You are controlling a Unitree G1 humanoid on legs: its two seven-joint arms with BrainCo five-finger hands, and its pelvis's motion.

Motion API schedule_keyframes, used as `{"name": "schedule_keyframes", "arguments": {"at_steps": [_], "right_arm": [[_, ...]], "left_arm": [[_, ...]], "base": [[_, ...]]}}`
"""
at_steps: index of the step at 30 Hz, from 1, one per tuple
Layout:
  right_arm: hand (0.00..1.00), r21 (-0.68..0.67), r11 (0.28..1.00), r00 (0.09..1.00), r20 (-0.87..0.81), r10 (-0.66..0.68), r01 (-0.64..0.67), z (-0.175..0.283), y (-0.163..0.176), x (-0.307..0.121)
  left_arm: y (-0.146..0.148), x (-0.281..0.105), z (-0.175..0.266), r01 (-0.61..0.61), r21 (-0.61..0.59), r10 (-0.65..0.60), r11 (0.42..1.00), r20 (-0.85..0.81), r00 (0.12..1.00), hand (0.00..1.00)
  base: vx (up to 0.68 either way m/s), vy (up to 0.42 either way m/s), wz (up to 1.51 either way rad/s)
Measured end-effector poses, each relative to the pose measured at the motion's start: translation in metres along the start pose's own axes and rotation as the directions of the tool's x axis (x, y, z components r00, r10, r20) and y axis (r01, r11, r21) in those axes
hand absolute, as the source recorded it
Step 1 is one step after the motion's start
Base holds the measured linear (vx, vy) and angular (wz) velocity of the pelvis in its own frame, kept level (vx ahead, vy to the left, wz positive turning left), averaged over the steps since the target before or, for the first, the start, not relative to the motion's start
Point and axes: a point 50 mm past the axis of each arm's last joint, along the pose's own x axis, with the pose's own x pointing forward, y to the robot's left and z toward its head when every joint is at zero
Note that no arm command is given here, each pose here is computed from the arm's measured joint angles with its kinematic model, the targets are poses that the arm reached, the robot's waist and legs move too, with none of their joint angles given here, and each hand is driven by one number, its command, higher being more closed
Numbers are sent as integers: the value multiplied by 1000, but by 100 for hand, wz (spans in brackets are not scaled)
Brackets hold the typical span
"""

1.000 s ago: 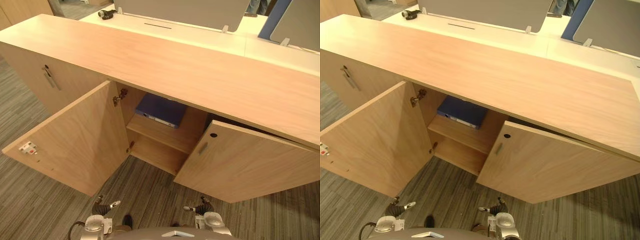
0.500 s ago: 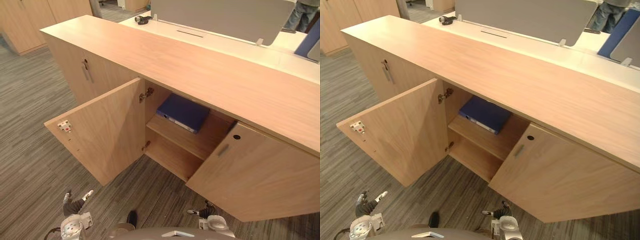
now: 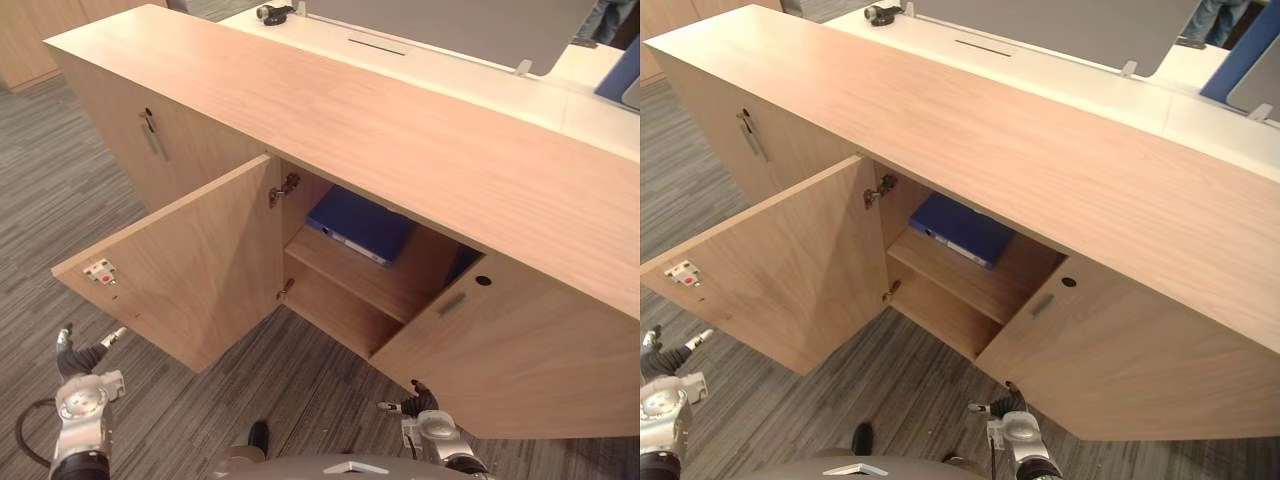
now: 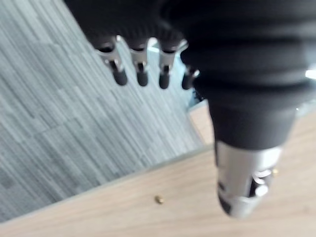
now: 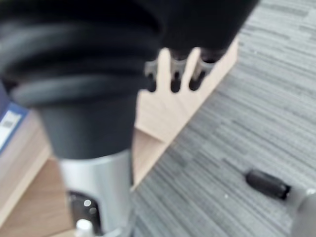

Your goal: Walk over to the cabinet, pick up the folder, carry it to the office cabinet, place the folder inside the office cabinet, then close the office cabinet door

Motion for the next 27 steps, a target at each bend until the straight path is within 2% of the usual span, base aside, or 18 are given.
{"name": "schedule_keyframes", "arguments": {"at_steps": [11,17,27], "right_arm": [[0,-12,1000,1000,-25,-11,10,-10,-7,-2],[0,-19,1000,1000,-19,-6,5,-9,-7,-1],[0,-21,1000,1000,-17,1,-1,-8,-6,-1]], "left_arm": [[-8,12,24,109,104,-117,989,72,991,0],[2,22,41,115,200,-139,973,113,984,0],[-18,7,24,189,198,-210,962,91,973,0]], "base": [[-34,3,-13],[33,-6,-4],[-52,6,-7]]}}
